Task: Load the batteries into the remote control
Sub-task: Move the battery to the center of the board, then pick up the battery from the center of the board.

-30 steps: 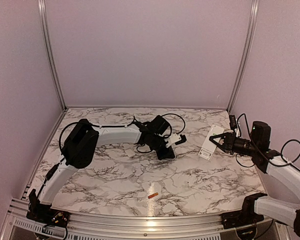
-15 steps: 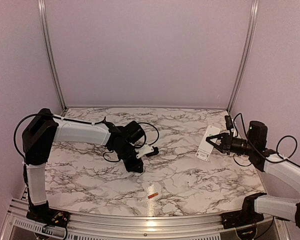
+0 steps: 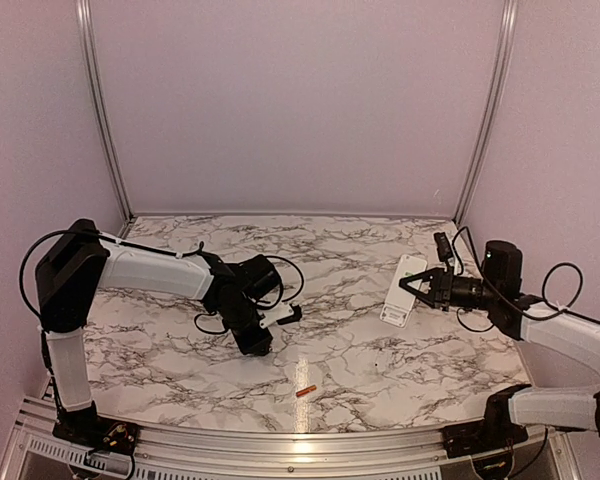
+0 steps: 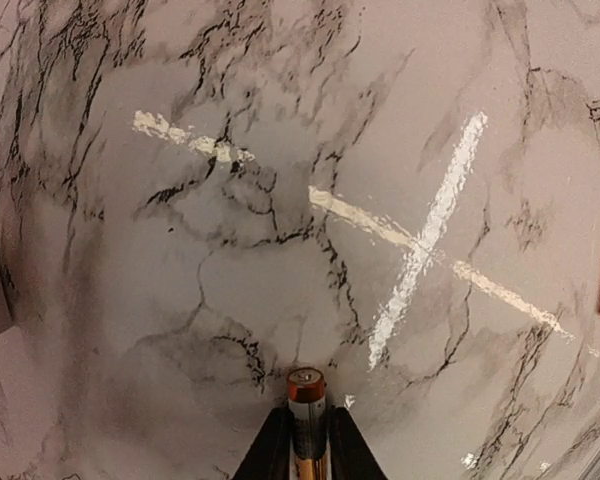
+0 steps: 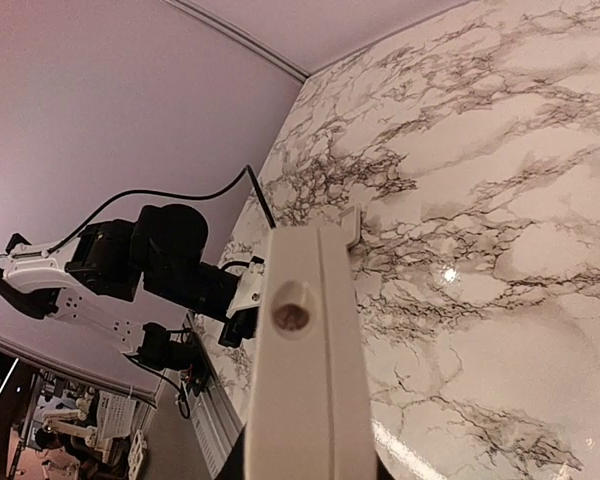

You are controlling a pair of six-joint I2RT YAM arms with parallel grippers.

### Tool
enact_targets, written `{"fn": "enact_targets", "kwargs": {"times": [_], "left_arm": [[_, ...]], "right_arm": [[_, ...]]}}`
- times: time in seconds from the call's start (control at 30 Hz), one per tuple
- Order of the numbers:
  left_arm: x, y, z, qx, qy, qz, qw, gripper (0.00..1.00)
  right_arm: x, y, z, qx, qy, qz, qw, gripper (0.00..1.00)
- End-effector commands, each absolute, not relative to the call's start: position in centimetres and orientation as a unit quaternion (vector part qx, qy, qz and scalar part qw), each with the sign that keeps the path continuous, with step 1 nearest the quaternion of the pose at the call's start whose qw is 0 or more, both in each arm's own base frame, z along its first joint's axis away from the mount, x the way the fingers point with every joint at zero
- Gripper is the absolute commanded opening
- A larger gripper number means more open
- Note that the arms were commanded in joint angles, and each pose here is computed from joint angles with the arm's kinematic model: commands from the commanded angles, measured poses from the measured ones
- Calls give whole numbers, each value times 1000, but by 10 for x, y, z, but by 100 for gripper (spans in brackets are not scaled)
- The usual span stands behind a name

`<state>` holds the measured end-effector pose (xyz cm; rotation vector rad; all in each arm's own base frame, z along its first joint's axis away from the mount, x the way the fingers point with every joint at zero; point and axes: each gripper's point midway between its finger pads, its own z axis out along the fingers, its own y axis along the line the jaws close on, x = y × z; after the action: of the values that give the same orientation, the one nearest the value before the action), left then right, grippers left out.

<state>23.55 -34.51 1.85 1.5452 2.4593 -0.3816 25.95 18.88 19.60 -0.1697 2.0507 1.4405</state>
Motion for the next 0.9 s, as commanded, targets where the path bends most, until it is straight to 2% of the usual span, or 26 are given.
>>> {"fn": "enact_targets", "kwargs": {"times": [0.0, 0.27, 0.37, 0.47, 0.6, 0.77, 0.87], "left_arm": [[233, -318, 8, 520, 849, -68, 66, 16], [230, -317, 9, 531, 844, -57, 55, 18], [230, -318, 12, 538, 840, -50, 59, 9], [229, -320, 19, 539, 837, -53, 69, 4], [232, -337, 59, 548, 820, -92, 136, 0], [215, -373, 137, 578, 754, -178, 257, 0], [201, -390, 168, 593, 721, -211, 290, 0]], "right_arm": [[268, 195, 217, -87, 764, 551, 326, 0], [266, 201, 207, -89, 775, 555, 287, 0], [266, 205, 202, -90, 784, 551, 271, 0], [265, 207, 196, -86, 794, 544, 256, 0], [262, 212, 188, -83, 802, 545, 229, 0], [254, 233, 185, -97, 802, 554, 202, 0], [248, 252, 184, -112, 799, 562, 181, 0]]}}
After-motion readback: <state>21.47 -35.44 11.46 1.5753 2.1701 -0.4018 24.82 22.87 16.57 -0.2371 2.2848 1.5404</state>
